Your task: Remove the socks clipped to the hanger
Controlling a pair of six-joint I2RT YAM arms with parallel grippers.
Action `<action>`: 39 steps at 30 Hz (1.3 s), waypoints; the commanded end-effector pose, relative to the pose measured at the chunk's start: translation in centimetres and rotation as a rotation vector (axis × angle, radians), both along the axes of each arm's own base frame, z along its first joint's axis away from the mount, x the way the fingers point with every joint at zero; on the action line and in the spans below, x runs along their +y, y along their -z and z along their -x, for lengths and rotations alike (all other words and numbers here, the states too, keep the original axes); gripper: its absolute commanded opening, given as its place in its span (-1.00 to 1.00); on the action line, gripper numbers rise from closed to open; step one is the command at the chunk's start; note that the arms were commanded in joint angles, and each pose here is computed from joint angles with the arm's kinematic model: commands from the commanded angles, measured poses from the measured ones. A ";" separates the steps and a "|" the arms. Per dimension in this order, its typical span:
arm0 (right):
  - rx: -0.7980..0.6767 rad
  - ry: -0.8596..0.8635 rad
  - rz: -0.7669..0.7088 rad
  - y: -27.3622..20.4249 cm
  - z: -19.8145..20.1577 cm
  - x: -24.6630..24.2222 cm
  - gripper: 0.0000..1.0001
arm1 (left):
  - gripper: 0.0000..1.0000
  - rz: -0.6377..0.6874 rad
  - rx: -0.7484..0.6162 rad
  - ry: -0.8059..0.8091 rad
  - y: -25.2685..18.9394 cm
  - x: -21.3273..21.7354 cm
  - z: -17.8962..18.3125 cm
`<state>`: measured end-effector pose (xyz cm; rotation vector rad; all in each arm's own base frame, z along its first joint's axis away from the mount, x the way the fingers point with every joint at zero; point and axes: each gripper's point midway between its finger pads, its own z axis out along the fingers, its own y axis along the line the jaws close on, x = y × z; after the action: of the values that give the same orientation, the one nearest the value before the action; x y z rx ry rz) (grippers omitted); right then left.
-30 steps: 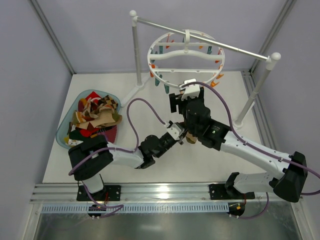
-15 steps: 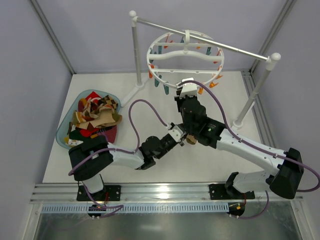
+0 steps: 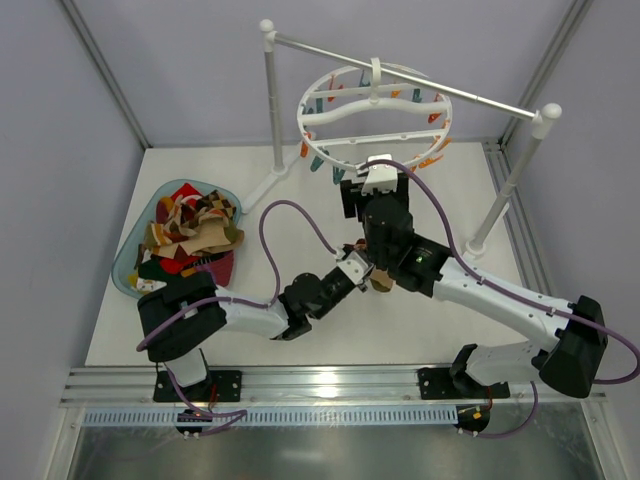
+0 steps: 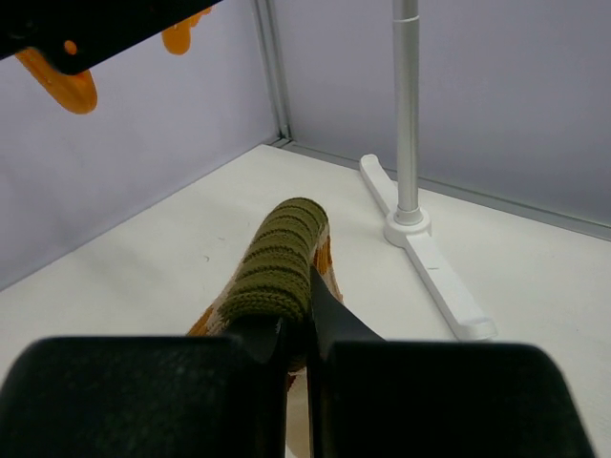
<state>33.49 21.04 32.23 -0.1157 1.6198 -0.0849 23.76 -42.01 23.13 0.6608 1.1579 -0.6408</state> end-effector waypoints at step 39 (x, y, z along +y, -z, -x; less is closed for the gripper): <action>-0.108 -0.109 -0.126 -3.1 3.2 -2.1 0.99 | -1.00 0.701 0.165 -1.269 -6.0 47.7 -10.1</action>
<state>30.63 18.86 34.16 -0.1159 1.5398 0.0484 34.57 3.03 26.24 -0.6052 1.3159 0.0308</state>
